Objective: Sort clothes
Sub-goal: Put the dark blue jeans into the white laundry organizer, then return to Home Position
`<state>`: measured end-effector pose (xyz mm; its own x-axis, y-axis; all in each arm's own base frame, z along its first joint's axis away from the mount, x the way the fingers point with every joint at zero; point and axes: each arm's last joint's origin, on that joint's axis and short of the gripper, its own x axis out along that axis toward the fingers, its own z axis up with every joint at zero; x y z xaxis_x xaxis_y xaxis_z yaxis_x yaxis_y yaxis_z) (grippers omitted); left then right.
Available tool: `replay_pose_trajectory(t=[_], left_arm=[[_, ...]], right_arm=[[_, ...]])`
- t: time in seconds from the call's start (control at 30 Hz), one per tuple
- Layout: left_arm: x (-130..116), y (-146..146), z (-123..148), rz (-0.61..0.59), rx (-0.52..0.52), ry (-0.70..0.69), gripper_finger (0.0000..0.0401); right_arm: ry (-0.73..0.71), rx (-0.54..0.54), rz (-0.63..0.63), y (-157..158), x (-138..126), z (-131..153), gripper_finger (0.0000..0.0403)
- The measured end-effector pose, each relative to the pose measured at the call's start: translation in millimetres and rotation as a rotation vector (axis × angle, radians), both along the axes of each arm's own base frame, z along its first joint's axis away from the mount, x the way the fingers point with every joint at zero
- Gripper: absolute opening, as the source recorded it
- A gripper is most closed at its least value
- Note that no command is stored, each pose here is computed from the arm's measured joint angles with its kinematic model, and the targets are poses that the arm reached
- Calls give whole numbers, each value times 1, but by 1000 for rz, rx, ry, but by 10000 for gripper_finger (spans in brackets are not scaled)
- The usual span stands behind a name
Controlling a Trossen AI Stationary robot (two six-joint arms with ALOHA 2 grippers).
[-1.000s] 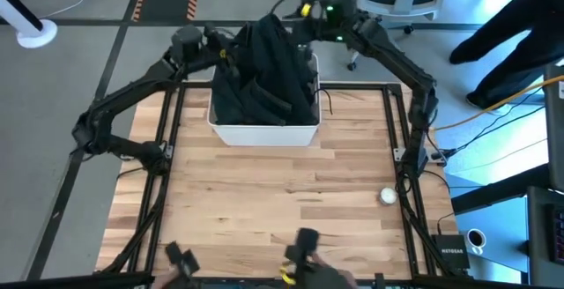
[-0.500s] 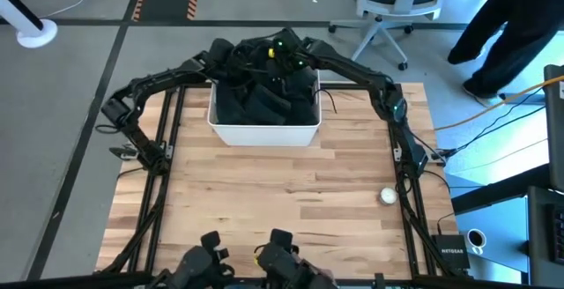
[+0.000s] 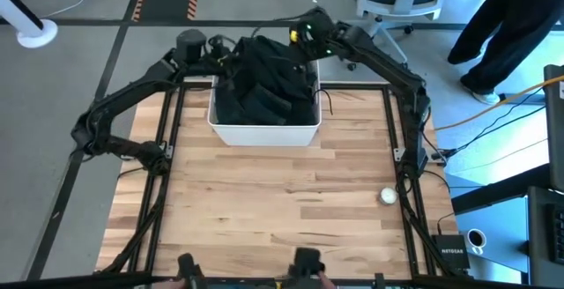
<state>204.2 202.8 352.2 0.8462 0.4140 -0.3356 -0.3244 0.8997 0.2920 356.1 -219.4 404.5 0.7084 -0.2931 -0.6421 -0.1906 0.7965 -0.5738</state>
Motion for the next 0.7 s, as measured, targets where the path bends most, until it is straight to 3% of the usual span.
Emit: replay_pose_trajectory(t=[0.07, 0.23, 0.4, 0.57, 0.7], left_arm=[[-2, -6, -2, -68, 12, -37, 120], [-11, -19, -18, -67, 19, -179, 102], [-26, -49, -30, -103, 26, -275, 69], [-40, -79, -45, -148, -11, -305, 41], [-51, -93, -59, -162, -36, -318, 22]], right_arm=[[35, 2, 24, 14, -8, 8, 211], [73, -4, 28, 40, -29, 27, 206], [76, 18, -6, 58, -53, 26, 172], [4, 41, -42, 78, -85, 2, 120], [-166, 7, -45, 103, -113, -17, 81]])
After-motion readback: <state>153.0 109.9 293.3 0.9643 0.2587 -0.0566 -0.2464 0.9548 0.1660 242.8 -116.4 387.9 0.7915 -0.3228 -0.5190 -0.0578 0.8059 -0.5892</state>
